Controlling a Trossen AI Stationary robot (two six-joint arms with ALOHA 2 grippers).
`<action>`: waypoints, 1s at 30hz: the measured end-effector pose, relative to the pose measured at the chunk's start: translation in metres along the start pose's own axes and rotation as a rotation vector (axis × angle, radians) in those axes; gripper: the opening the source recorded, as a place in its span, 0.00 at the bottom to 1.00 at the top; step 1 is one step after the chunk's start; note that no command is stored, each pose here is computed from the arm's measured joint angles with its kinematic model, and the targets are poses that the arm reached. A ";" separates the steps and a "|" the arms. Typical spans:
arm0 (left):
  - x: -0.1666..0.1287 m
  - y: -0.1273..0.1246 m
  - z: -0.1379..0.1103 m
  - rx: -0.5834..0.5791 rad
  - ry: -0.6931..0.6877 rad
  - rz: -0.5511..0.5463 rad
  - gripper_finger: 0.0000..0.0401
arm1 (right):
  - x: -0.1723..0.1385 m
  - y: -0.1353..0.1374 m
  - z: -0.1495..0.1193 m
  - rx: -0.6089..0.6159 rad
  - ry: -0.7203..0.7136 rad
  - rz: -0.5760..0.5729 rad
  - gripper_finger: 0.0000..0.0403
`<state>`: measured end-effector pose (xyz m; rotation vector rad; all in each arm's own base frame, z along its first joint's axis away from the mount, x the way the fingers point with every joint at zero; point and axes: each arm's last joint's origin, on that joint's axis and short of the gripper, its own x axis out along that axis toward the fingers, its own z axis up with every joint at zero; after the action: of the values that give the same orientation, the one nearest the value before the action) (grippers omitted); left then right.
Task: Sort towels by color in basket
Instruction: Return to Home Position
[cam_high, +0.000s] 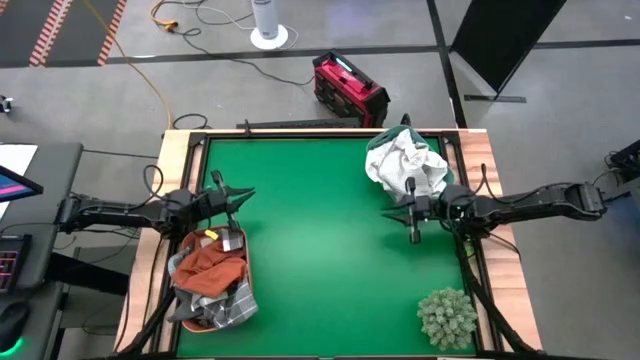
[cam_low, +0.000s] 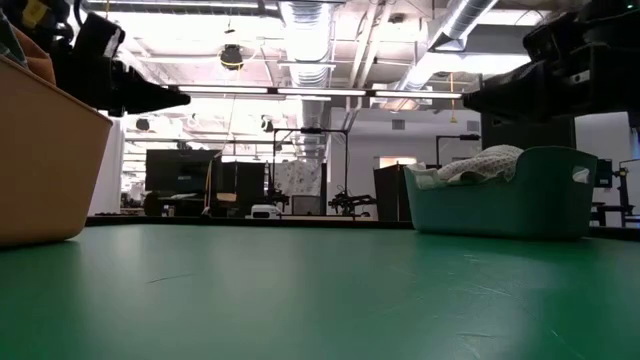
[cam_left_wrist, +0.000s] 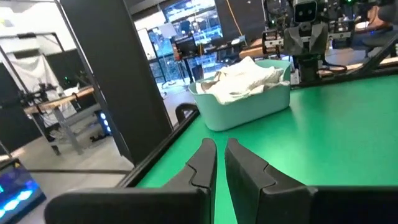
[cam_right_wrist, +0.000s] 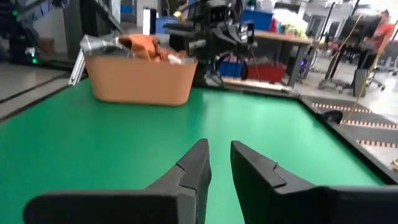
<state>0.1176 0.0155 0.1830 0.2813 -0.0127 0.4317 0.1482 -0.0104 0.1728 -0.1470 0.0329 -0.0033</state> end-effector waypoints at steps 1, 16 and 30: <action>0.000 0.000 -0.001 -0.003 0.010 -0.003 0.06 | 0.000 0.000 -0.001 0.001 0.010 0.001 0.24; -0.003 -0.006 -0.023 -0.033 0.227 -0.058 0.06 | -0.004 0.004 -0.026 0.023 0.270 0.040 0.24; -0.003 -0.006 -0.026 -0.211 0.260 -0.035 0.06 | -0.004 0.005 -0.028 0.024 0.306 0.046 0.24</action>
<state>0.1159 0.0155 0.1565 0.0168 0.1994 0.4261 0.1429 -0.0099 0.1443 -0.1206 0.3416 0.0201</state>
